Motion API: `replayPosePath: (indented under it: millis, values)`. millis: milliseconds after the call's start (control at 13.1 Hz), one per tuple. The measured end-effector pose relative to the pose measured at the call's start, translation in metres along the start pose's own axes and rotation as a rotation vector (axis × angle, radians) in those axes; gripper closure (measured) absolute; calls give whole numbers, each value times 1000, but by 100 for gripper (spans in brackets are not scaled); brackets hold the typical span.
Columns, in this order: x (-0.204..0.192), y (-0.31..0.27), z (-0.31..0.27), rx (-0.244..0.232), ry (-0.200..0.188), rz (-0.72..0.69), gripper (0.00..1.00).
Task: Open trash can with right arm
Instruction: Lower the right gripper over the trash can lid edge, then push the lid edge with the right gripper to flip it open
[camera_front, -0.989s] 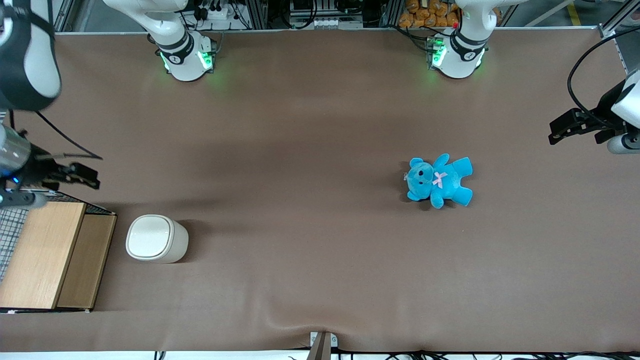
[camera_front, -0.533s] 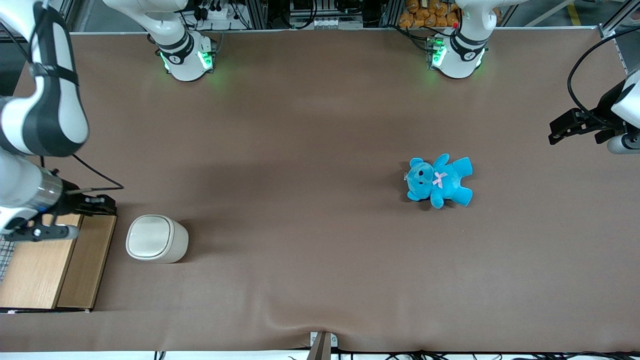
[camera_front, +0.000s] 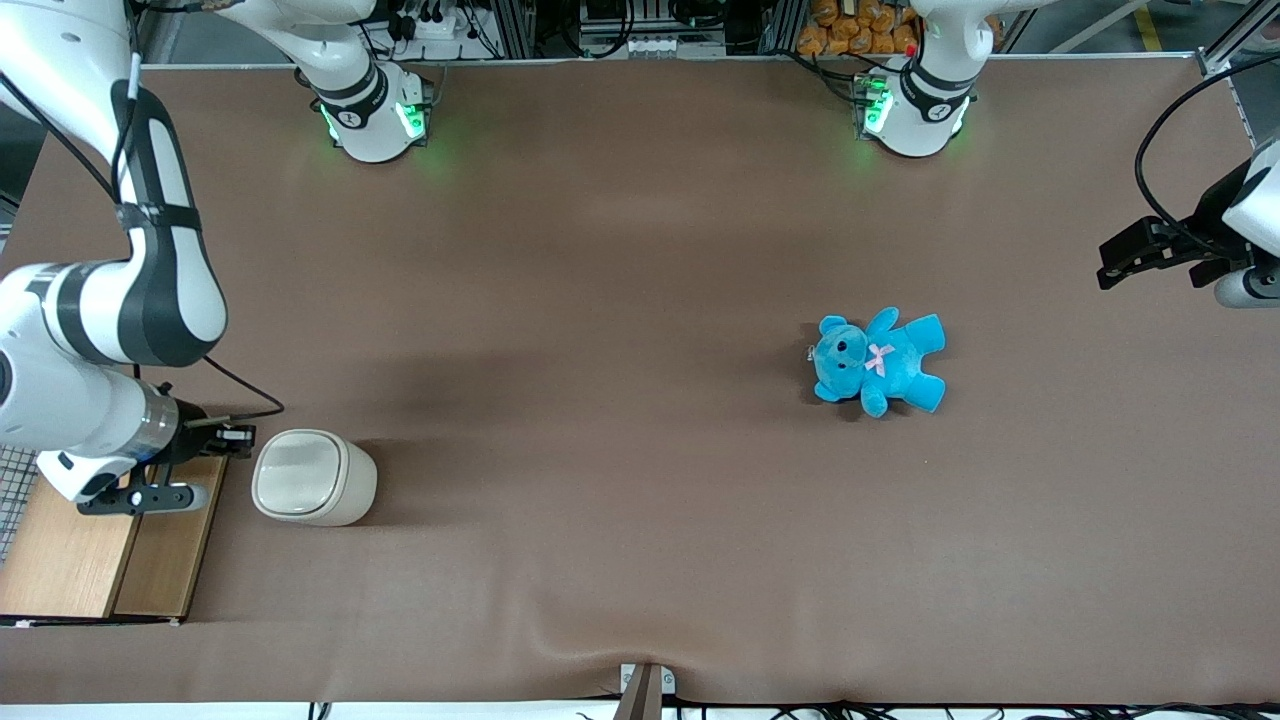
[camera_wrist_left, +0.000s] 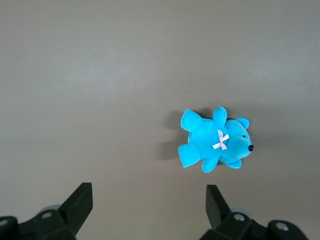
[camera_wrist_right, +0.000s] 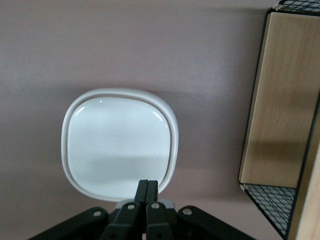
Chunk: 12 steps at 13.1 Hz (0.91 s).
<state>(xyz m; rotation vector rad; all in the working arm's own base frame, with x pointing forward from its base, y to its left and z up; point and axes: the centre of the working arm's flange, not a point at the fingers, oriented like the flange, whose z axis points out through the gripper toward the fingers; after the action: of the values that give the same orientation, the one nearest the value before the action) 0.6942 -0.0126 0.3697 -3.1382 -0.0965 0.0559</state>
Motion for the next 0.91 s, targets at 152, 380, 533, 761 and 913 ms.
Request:
replayPosePath:
  millis: [152, 380, 533, 761, 913]
  values:
    - [4, 0, 10, 0, 6, -1, 99]
    - [9, 3, 31, -1, 5, 4, 99]
    - [11, 4, 39, 0, -1, 4, 99]
    - [11, 4, 41, 0, -3, 4, 99]
    - [12, 3, 42, 1, 1, 4, 99]
